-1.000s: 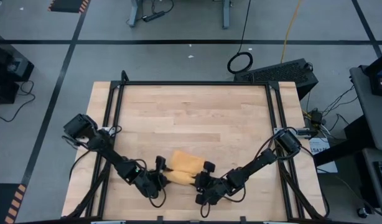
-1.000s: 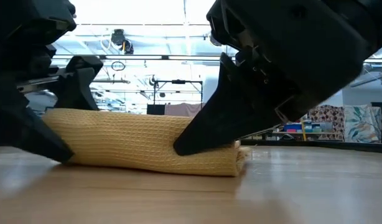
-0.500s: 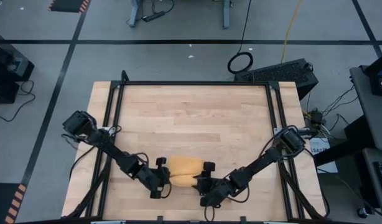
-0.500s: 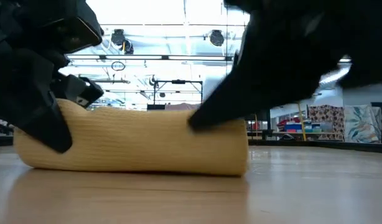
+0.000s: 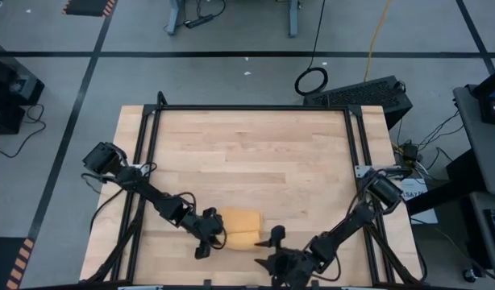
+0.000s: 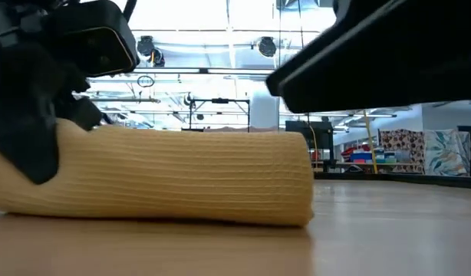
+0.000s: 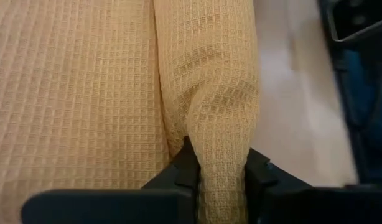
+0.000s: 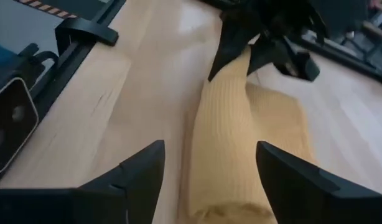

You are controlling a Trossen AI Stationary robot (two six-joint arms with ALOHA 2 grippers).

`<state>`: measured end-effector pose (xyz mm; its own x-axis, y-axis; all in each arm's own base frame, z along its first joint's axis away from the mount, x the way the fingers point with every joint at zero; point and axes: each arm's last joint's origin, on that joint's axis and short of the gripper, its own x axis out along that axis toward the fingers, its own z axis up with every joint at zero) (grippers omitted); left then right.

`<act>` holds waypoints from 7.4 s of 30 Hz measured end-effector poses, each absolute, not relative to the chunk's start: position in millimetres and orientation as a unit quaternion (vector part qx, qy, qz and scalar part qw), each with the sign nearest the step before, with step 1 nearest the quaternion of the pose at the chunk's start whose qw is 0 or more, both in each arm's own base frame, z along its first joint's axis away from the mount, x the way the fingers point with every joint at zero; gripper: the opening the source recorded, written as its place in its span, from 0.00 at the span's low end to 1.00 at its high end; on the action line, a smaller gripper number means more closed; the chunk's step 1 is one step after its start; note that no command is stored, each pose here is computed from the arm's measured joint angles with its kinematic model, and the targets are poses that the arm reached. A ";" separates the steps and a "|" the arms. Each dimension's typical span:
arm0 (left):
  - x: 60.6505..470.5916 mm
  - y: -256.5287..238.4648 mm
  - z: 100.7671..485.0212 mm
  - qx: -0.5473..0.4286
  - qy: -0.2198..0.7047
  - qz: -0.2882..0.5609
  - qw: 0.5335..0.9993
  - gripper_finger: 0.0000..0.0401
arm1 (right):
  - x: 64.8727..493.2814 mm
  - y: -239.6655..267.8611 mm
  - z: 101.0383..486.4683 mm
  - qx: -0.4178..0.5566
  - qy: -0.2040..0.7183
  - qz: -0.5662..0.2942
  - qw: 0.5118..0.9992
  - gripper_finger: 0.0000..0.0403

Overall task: Roll towel
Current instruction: Roll the yellow towel

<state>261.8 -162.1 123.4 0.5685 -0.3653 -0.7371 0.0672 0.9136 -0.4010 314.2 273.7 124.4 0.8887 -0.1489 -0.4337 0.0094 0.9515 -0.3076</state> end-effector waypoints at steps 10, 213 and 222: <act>269.4 -149.1 122.7 -0.186 0.441 -0.116 0.870 0.14 | 335.5 253.6 103.5 -0.155 0.242 -0.070 0.955 0.60; 261.0 -139.3 142.9 -0.171 0.452 -0.189 0.855 0.11 | 312.4 268.7 154.6 -0.079 0.233 -0.015 0.969 0.60; 272.7 -113.4 140.7 -0.225 0.466 -0.190 0.834 0.11 | 337.2 253.3 122.4 -0.100 0.232 -0.045 0.967 0.60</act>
<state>272.7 -113.4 140.7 0.4925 -0.5273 -0.6924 0.1070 0.8262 -0.5531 337.2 253.3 122.4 0.8888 -0.1325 -0.4387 0.0396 0.9759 -0.2144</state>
